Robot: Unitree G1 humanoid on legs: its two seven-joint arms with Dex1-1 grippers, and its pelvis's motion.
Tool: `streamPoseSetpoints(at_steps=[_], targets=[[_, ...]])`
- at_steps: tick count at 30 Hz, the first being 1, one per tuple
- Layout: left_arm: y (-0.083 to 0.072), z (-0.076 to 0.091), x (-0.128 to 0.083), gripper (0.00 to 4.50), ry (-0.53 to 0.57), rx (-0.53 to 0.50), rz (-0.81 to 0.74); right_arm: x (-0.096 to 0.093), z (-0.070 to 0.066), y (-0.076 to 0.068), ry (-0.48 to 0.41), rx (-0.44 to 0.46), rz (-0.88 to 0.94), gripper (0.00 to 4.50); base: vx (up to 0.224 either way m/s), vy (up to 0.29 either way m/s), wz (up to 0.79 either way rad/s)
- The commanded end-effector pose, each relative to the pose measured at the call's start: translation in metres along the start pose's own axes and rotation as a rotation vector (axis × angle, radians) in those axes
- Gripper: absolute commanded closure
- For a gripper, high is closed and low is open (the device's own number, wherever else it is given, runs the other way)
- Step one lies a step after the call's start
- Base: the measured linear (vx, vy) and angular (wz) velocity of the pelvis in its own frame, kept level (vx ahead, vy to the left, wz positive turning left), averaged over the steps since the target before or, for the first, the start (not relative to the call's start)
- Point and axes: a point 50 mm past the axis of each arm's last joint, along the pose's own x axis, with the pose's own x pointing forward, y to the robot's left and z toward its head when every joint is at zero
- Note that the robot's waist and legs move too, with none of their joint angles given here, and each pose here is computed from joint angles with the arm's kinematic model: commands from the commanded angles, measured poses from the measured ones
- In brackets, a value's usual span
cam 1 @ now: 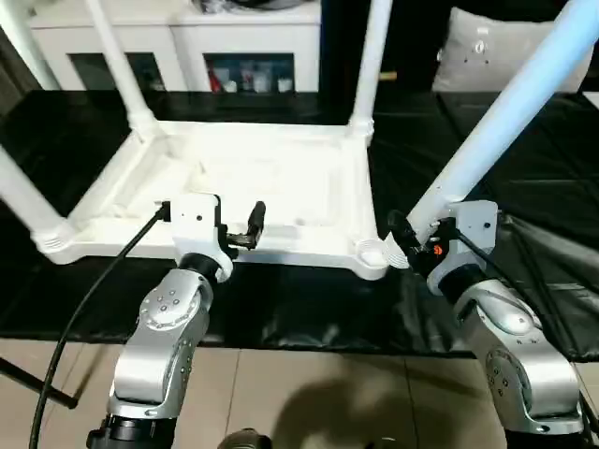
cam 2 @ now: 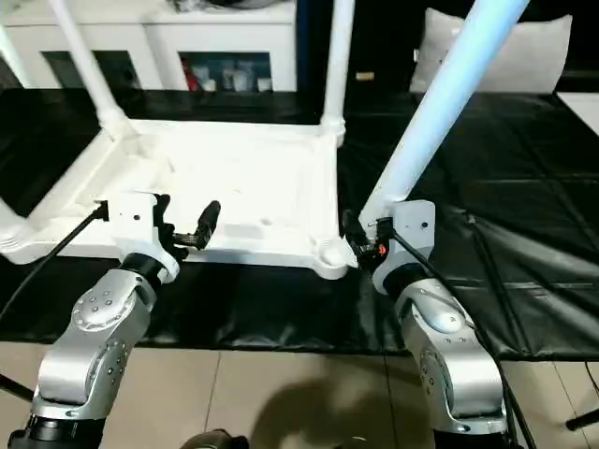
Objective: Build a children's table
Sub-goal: Move to table
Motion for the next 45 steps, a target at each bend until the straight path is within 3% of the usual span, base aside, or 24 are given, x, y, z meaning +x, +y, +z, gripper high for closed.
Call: streamPoseSetpoints(at_steps=[1,3,8,11,28,32,45], targets=[[-0.0005,0.0039,0.0000,0.18,-0.019,0.013,-0.005,0.0017,0.0067,0.0010,-0.017,-0.001,0.016,2.60,0.000,0.000,0.00],[-0.0012,0.0039,0.0004,0.18,-0.018,0.014,-0.008,0.0026,0.0056,-0.0020,0.015,-0.022,-0.004,2.60,0.000,0.000,0.00],[-0.0024,0.0038,0.0010,0.18,-0.019,0.014,-0.014,0.0016,0.0099,-0.0063,-0.040,0.026,-0.037,2.60,0.018,-0.011,0.37],[-0.0033,0.0037,0.0013,0.18,-0.019,0.014,-0.020,0.0013,0.0102,-0.0079,-0.036,0.009,-0.039,2.60,0.000,0.000,0.00],[-0.0053,0.0054,0.0013,0.18,-0.032,0.001,-0.049,0.0032,0.0108,-0.0025,-0.023,-0.058,-0.007,2.60,0.004,0.003,0.05],[-0.0052,0.0054,0.0013,0.18,-0.032,0.001,-0.053,0.0029,0.0133,-0.0060,-0.051,-0.018,-0.032,2.60,0.103,-0.008,0.36],[-0.0071,0.0047,0.0013,0.18,-0.029,0.004,-0.072,0.0001,0.0150,-0.0064,-0.067,-0.037,-0.031,2.60,0.120,-0.007,-0.10]])
